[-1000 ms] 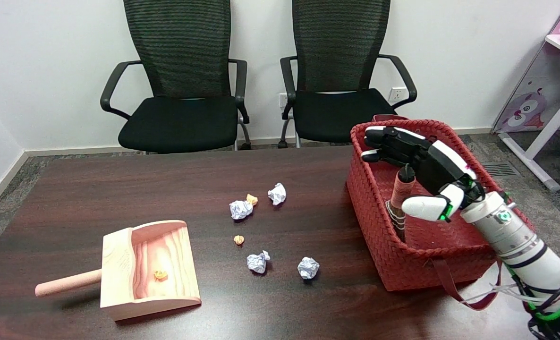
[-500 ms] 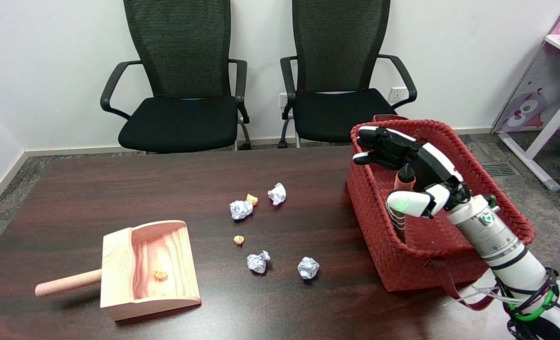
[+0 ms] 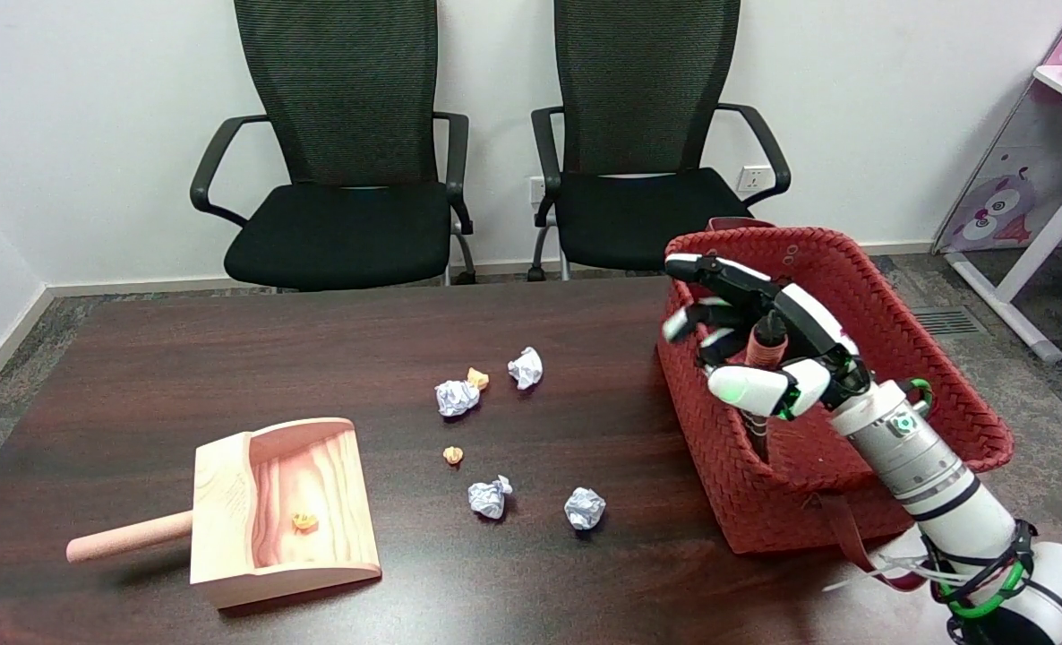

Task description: Pick up the broom by its handle.

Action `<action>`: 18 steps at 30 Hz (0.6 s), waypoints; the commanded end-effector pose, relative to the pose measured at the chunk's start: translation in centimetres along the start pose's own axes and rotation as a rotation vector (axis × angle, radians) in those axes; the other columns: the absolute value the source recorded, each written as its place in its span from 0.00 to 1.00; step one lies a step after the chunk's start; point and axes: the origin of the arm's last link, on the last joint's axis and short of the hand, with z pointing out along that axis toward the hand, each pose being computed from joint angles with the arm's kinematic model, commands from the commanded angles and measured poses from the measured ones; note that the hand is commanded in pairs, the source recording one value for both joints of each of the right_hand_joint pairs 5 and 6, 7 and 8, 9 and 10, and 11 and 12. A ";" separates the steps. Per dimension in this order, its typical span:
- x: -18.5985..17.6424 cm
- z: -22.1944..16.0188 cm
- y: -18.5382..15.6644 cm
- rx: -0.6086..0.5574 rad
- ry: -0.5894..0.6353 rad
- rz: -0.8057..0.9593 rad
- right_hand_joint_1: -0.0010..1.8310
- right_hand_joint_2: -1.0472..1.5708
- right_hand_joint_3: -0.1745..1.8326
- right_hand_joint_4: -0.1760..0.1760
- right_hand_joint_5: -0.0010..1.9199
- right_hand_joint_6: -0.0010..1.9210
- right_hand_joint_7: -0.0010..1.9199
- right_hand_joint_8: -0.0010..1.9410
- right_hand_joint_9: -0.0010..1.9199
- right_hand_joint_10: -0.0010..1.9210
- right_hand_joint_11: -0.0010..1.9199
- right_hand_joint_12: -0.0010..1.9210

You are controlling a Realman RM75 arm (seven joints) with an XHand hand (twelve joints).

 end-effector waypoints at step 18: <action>-0.4 0.5 0.3 -0.020 0.070 -0.017 0.50 0.52 0.50 0.90 0.60 0.60 0.60 0.59 0.84 0.84 1.00 1.00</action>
